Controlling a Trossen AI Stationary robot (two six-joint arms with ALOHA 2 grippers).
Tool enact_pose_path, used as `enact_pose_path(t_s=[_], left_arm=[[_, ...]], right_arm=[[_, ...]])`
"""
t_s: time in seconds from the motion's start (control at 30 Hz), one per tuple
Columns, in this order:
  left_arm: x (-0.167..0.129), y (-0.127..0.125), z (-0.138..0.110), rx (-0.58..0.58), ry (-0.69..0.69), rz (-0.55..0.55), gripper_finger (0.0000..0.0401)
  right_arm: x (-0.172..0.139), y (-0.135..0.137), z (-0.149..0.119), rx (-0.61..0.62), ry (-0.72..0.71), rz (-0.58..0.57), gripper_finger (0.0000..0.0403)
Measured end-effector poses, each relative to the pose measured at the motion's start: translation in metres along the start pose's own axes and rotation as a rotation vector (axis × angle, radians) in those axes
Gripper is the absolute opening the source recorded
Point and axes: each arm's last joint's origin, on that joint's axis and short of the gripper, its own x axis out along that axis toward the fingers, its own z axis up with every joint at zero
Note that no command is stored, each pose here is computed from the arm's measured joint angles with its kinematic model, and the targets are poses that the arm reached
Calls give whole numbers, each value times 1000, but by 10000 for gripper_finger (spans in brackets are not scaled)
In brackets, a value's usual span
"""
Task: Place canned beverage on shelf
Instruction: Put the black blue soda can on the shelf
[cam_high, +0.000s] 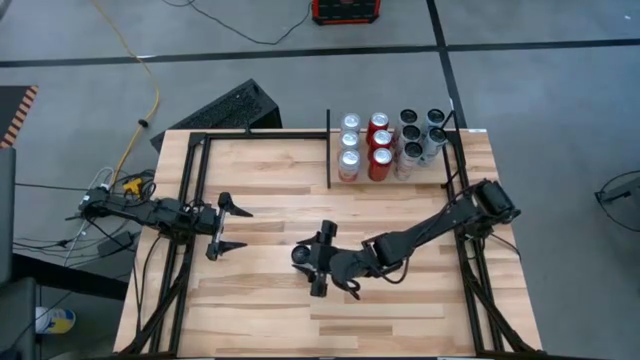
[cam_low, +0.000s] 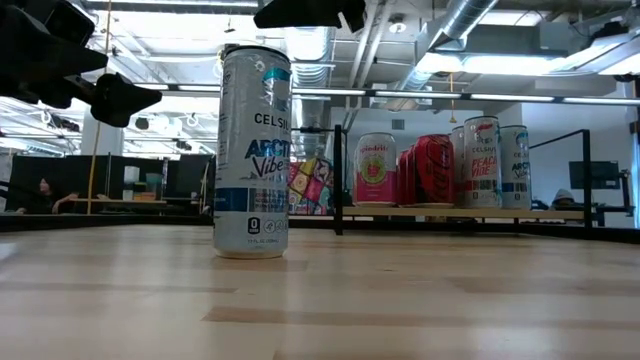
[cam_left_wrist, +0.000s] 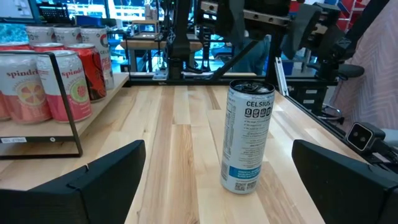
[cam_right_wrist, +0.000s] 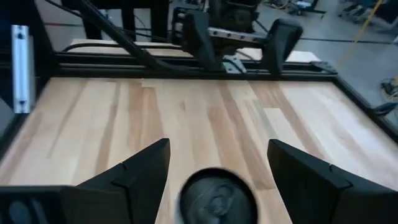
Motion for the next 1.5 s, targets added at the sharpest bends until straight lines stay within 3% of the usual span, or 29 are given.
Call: enact_pose_path(t_s=[0.47, 0.7, 0.9, 1.5], left_arm=[[0, 0, 0, 0, 0, 0, 391], [0, 0, 0, 0, 0, 0, 391], [0, 0, 0, 0, 0, 0, 391], [0, 0, 0, 0, 0, 0, 391]], right_arm=[[5, 0, -20, -21, 73, 9, 296], [10, -6, -30, 20, 30, 13, 296], [11, -6, -29, 28, 33, 57, 296], [13, -11, -33, 64, 75, 43, 297]])
